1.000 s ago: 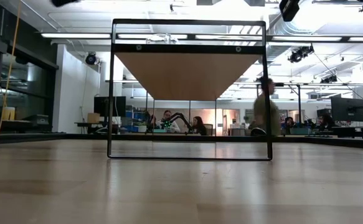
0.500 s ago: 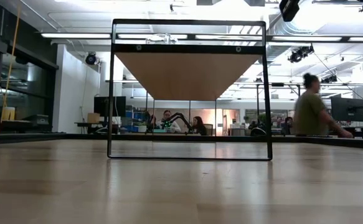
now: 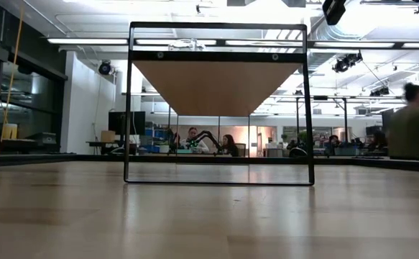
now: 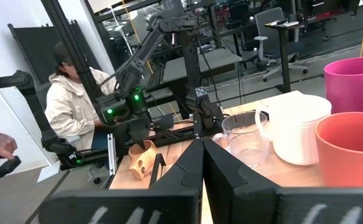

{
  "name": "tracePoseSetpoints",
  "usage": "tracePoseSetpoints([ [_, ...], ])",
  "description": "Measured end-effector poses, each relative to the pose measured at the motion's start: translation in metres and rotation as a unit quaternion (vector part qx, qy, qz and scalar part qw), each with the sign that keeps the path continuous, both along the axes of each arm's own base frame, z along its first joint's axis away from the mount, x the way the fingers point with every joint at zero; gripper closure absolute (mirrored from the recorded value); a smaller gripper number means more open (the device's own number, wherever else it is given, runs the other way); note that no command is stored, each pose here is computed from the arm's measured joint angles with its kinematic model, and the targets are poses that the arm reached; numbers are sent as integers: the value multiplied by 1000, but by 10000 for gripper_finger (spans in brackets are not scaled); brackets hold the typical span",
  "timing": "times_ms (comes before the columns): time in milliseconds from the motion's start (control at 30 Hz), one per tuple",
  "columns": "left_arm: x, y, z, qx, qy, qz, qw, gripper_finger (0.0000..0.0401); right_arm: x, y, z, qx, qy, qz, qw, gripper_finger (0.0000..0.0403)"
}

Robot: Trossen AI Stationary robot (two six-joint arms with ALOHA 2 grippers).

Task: Stack small to large cups/mugs on shelf
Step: Put the wooden mug on the shelf

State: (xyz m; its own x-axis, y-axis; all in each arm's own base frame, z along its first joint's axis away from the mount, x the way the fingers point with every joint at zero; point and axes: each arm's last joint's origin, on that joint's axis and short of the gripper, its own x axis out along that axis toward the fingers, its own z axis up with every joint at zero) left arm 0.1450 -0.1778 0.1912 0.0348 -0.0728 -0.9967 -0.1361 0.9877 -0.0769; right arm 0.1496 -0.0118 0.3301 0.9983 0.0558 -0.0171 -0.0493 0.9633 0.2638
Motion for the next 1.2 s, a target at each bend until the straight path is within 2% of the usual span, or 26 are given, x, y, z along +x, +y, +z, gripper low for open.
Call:
tracePoseSetpoints([
  [167,-7,7,-16,6,29,15,999,158,0,0,0,0,0,0,1000,403],
  [333,-9,8,-24,-7,30,15,999,169,0,0,0,0,0,0,1000,403],
  [467,-8,7,-24,-7,24,22,999,219,0,0,0,0,0,0,1000,403],
  [667,-7,7,-24,-6,19,29,999,372,0,0,0,0,0,0,1000,403],
  [733,-7,7,-23,-6,18,28,999,379,0,0,0,0,0,0,1000,403],
  [833,-7,9,-20,-10,14,34,999,362,0,0,0,0,0,0,1000,403],
  [1000,1,16,6,-47,-29,52,997,384,0,0,0,-2,0,0,1000,403],
  [1100,6,25,36,-93,-76,63,991,380,0,0,0,-2,0,0,1000,403],
  [1200,10,38,75,-144,-145,73,976,382,0,0,0,-2,0,0,1000,403],
])
